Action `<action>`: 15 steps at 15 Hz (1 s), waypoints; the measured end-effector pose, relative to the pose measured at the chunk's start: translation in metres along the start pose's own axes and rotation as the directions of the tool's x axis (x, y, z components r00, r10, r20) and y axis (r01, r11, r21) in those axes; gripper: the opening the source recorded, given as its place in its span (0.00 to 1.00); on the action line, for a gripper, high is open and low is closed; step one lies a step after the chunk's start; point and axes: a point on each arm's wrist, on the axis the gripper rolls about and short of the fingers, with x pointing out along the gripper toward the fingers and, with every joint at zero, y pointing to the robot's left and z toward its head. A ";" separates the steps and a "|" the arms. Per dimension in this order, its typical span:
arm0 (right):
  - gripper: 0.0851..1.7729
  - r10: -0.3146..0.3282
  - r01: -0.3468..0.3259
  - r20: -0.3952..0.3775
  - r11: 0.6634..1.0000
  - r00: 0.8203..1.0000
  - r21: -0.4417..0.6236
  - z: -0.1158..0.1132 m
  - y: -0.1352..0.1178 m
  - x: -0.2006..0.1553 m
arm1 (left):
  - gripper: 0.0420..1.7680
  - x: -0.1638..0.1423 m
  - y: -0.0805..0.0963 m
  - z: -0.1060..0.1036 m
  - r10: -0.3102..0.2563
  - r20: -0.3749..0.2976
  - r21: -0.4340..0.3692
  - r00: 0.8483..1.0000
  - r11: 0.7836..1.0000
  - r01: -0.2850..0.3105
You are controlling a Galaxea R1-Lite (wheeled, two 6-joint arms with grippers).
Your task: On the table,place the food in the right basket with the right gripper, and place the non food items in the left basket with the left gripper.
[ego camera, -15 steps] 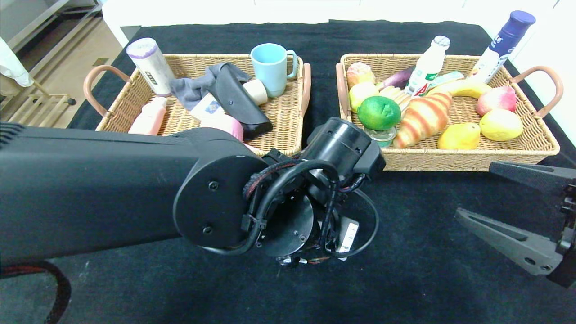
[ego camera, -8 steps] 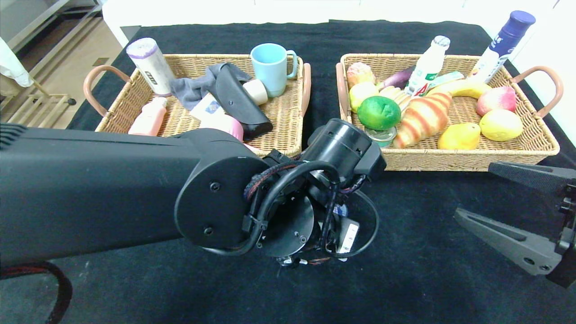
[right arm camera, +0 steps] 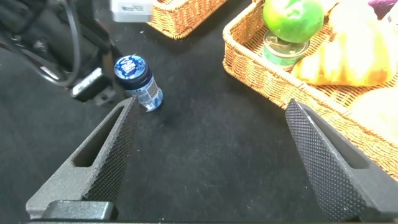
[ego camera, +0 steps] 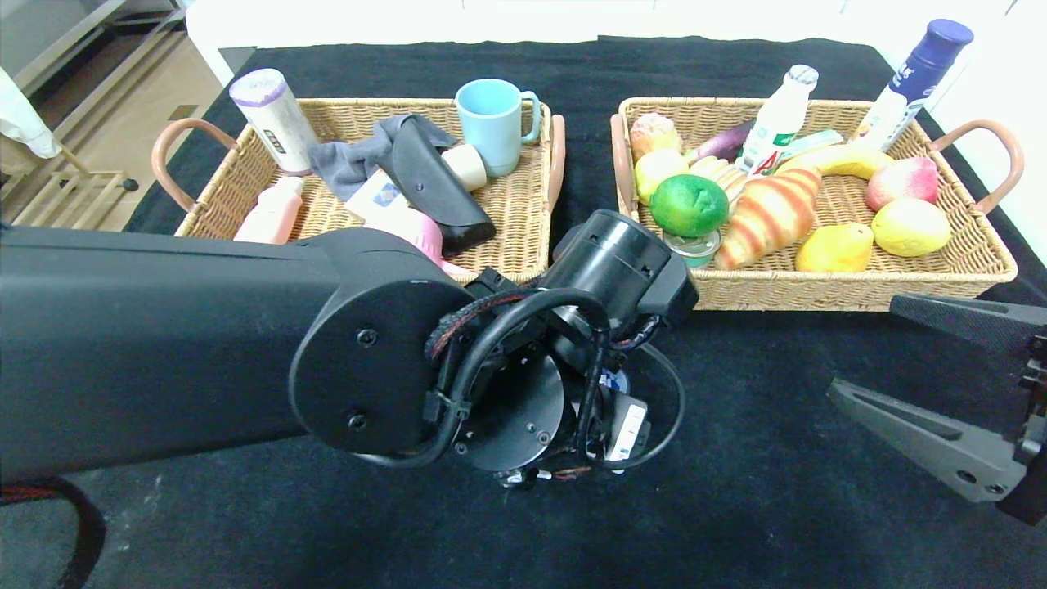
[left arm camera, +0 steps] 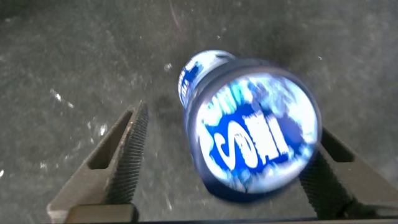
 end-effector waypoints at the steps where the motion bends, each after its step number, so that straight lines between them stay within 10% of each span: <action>1: 0.96 0.002 -0.002 0.003 1.000 1.000 -0.001 0.000 0.000 -0.001 | 0.86 -0.005 0.001 0.000 -0.005 0.007 -0.001 1.000 1.000 0.005; 15: 0.96 -0.007 0.007 0.010 1.000 1.000 -0.001 0.002 0.002 -0.005 | 0.95 -0.086 0.041 -0.028 -0.046 0.090 -0.025 0.995 0.998 0.049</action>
